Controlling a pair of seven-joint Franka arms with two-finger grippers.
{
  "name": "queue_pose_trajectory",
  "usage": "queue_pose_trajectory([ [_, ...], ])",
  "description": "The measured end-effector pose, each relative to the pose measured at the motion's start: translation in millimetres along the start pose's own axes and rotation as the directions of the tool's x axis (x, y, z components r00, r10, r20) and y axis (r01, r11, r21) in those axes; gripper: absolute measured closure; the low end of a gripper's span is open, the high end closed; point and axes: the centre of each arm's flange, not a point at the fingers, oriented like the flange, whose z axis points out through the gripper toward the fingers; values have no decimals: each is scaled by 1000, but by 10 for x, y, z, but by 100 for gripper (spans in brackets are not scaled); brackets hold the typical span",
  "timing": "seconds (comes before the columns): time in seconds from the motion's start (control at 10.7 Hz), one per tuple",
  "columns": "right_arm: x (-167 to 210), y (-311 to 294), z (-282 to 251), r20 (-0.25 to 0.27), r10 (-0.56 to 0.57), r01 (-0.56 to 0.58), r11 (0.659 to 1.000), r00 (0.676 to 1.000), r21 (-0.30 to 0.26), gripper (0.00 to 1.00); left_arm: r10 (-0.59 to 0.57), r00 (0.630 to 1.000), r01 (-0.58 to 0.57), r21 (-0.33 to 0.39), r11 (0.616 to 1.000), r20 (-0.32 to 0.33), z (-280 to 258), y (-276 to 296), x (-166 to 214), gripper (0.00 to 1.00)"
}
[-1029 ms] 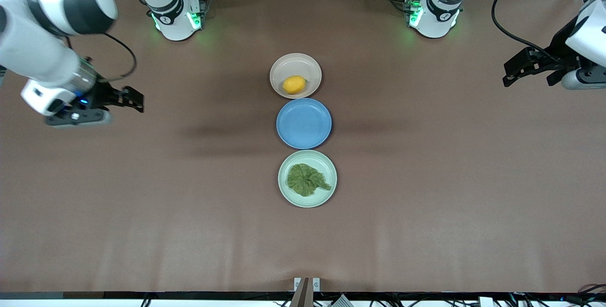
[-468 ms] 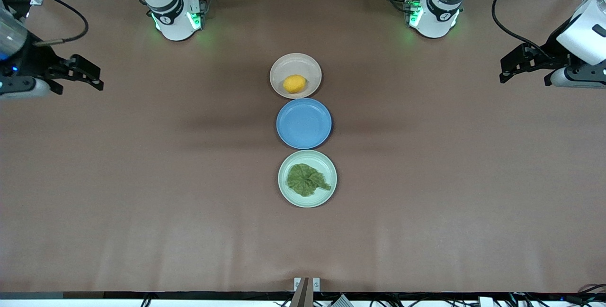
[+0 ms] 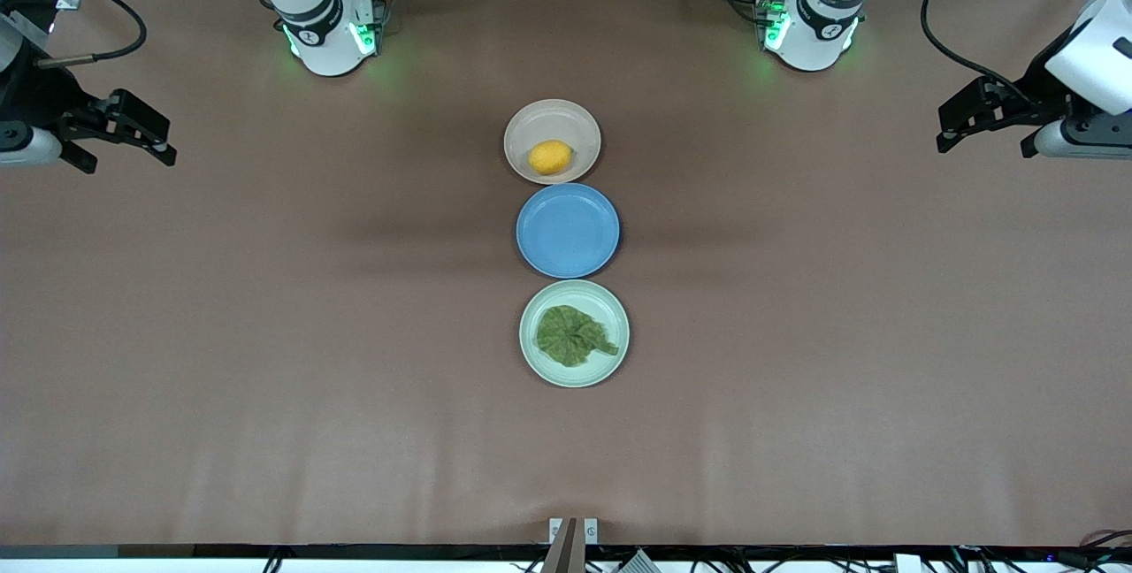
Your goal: Place lemon and lettuce in plates
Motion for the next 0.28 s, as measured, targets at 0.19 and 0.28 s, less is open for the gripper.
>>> queue_pose_trajectory([
  [0.19, -3, 42, -5, -1, 7, -7, 1000, 1000, -1, 0, -4, 1000, 4, 1, 1000, -3, -14, -17, -6, 0],
  [0.28, -4, 78, -6, -1, 13, -13, 1000, 1000, -1, 0, -6, 1000, 6, 1, 1000, -3, -14, -28, -6, 0],
])
